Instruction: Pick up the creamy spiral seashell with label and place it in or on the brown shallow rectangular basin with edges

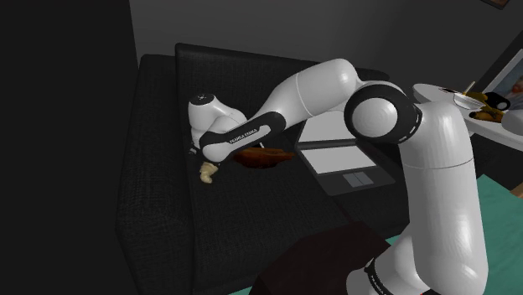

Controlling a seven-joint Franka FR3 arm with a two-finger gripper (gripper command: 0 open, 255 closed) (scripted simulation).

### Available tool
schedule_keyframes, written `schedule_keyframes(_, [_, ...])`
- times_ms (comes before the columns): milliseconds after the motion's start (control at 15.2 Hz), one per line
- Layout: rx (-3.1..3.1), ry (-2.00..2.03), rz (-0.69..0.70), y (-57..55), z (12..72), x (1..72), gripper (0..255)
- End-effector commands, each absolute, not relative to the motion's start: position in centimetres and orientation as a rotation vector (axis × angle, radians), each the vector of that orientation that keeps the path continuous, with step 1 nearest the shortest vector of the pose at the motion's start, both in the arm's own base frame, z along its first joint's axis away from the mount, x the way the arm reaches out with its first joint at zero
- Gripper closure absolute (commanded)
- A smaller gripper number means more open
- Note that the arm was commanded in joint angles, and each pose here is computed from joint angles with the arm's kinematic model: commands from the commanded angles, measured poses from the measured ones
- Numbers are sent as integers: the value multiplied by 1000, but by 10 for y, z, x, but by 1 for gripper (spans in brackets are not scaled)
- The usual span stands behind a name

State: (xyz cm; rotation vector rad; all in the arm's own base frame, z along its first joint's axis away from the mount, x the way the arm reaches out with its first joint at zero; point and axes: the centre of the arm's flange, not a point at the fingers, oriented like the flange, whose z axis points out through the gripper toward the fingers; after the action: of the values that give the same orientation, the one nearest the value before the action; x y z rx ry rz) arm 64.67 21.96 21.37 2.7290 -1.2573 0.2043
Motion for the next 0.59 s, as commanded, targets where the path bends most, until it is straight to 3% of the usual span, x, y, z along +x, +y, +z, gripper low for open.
schedule_keyframes(0, [2729, -1257, 205, 219, 213, 647, 0])
schedule_keyframes(198, [2729, -1257, 205, 220, 213, 647, 0])
schedule_keyframes(264, [2729, -1257, 205, 220, 213, 647, 255])
schedule_keyframes(528, [2729, -1257, 205, 219, 213, 647, 255])
